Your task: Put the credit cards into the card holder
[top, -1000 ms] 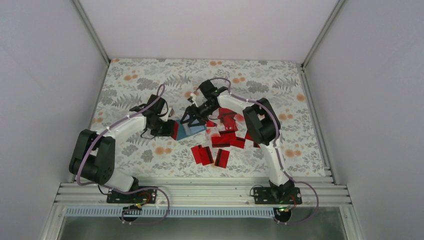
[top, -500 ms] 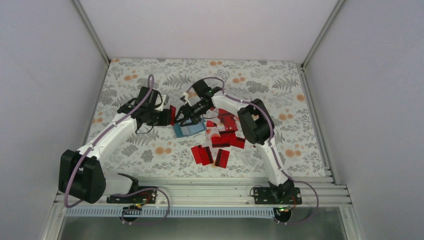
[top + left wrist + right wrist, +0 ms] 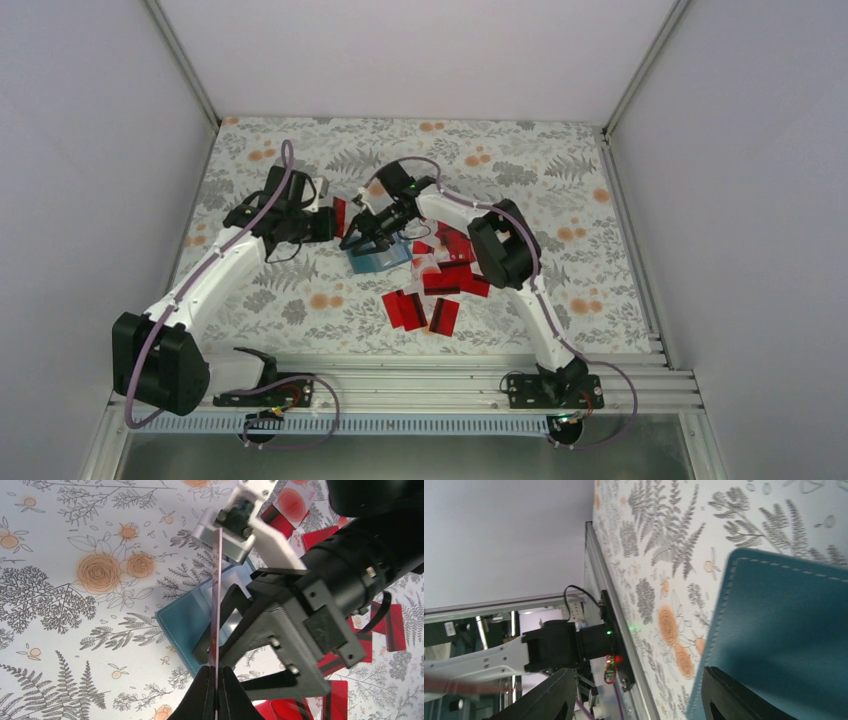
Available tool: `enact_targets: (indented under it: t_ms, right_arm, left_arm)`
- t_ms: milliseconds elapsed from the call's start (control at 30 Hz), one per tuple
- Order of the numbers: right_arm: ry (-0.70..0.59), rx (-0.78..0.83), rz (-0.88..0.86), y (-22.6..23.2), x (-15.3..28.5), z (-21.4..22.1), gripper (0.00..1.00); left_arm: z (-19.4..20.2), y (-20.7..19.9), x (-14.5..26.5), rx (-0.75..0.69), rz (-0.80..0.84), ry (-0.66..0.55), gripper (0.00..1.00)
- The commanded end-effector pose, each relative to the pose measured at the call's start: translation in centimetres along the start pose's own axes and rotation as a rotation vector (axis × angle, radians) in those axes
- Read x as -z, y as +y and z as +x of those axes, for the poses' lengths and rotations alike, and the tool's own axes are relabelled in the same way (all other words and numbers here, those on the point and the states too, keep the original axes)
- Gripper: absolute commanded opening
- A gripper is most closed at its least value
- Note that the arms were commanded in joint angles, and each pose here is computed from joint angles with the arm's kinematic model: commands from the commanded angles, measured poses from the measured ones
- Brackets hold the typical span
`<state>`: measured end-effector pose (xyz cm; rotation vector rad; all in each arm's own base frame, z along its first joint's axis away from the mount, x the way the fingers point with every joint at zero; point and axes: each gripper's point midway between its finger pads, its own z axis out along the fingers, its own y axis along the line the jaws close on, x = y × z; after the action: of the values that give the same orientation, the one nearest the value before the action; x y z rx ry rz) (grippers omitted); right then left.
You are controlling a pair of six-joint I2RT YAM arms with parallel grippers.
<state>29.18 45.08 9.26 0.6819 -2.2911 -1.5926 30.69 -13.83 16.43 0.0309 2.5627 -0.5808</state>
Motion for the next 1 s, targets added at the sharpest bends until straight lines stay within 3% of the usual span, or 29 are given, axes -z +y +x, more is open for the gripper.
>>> enact_targets:
  t_ms: [0, 200, 333, 467, 967]
  right_arm:
    - [-0.057, 0.073, 0.065, 1.2, 0.6, -1.5, 0.64]
    - [-0.204, 0.050, 0.228, 0.8, 6.6, -2.4, 0.68]
    - [-0.218, 0.037, 0.308, -0.6, 8.5, -1.3, 0.70]
    - [-0.219, -0.019, 0.390, -3.4, 9.1, 0.2, 0.70]
    - [-0.161, -0.096, 0.392, -7.3, 7.7, 1.7, 0.69]
  left_arm:
    - [-0.5, -1.2, 0.9, 0.005, 0.058, -0.026, 0.02]
    - [1.5, 1.8, -0.3, -0.006, -0.073, 0.043, 0.02]
    - [3.0, 1.8, -2.3, -0.016, -0.023, 0.088, 0.02]
    - [3.1, 0.7, -3.1, -0.022, 0.064, 0.078, 0.02]
    - [6.9, 3.6, -5.9, 0.037, -0.023, 0.193, 0.02]
